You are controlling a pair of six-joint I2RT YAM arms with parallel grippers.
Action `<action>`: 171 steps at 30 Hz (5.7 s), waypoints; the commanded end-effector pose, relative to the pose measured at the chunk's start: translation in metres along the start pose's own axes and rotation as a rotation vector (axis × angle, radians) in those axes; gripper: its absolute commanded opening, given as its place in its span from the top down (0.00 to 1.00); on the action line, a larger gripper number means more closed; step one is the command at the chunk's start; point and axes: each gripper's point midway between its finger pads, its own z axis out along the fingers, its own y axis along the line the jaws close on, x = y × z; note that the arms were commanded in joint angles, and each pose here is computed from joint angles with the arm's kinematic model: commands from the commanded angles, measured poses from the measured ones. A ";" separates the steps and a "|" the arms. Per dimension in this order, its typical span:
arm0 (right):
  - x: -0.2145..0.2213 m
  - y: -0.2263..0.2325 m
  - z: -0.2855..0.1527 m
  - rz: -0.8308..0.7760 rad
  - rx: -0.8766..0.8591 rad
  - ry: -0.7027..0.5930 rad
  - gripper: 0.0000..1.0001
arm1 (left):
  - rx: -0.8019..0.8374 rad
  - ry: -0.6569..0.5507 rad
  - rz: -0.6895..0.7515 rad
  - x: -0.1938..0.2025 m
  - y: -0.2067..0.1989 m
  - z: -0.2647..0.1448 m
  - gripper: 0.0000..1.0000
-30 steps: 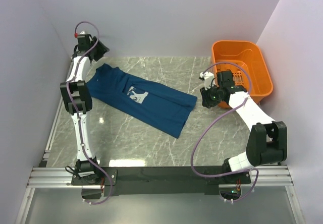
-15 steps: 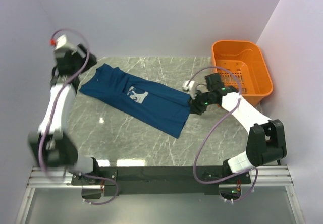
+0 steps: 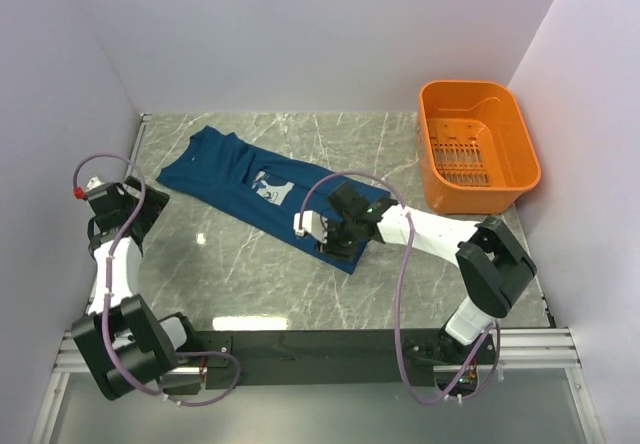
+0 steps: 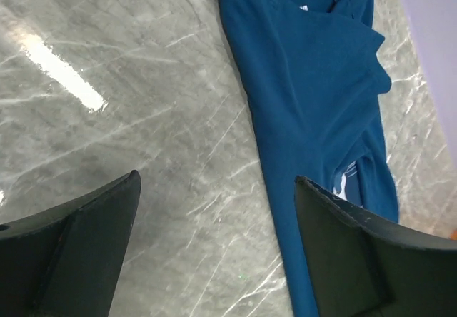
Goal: Fold and stack the t-shirts
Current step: Fold the tshirt
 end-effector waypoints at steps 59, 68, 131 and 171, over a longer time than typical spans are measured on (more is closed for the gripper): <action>-0.043 0.172 0.043 -0.190 -0.361 0.082 0.93 | 0.016 0.198 -0.009 -0.045 -0.039 0.171 0.99; -0.086 0.119 -0.010 -0.134 -0.272 -0.043 0.53 | 0.027 0.053 0.044 -0.101 -0.042 0.109 0.57; -0.119 -0.218 0.130 1.003 0.318 -0.163 1.00 | 0.326 0.209 0.000 0.034 -0.058 -0.050 0.39; -0.109 -0.212 -0.117 0.772 0.241 -0.524 0.65 | 0.142 0.455 0.337 0.186 -0.230 0.116 0.96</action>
